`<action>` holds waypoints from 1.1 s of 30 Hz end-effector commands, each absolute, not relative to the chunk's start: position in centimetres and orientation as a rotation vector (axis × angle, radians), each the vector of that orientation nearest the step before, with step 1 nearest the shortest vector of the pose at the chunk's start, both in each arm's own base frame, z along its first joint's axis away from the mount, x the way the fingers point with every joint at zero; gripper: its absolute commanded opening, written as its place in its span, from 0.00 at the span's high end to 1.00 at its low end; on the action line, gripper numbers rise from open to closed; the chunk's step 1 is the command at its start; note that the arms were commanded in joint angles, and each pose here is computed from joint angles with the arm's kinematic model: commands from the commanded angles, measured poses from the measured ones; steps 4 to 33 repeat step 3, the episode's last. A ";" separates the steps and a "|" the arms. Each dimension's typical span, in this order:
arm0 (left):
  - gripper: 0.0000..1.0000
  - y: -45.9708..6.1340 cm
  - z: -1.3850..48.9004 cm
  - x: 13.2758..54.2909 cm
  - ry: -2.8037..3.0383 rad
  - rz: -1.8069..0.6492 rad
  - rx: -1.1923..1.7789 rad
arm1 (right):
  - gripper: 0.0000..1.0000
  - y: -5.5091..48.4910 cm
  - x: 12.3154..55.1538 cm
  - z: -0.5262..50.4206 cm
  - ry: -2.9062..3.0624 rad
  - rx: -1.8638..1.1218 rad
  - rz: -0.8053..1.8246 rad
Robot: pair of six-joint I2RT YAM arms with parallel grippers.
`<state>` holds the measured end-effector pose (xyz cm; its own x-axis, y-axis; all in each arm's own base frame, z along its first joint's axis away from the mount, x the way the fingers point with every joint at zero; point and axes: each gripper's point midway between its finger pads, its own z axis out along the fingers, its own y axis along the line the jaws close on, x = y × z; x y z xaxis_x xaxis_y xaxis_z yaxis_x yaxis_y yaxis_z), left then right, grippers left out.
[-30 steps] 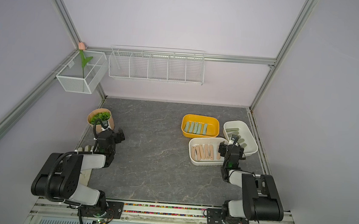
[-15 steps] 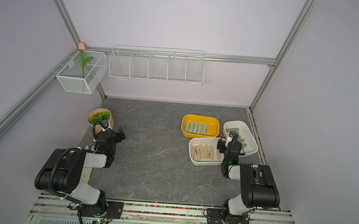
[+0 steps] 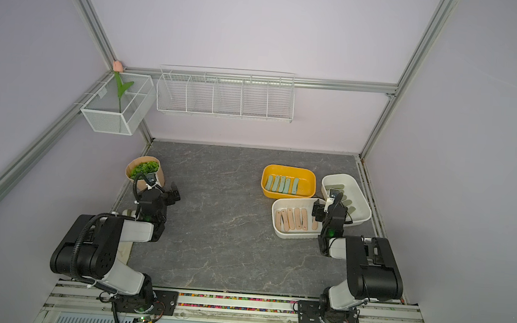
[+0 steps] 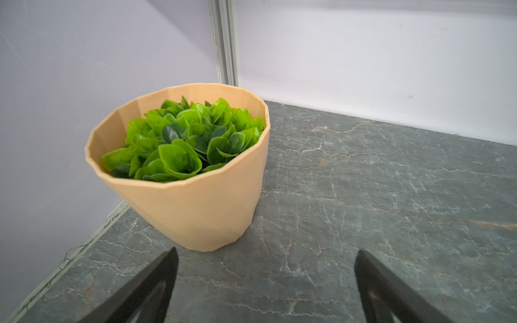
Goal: Place the fruit knives into the storage box by color
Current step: Reset both arms
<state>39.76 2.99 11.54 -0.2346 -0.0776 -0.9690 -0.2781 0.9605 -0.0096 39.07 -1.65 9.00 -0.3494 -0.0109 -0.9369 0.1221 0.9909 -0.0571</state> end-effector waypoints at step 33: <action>0.01 3.0 11.8 39.8 1.791 0.190 -0.245 | 0.11 -1.5 39.3 9.3 1.918 0.056 -0.137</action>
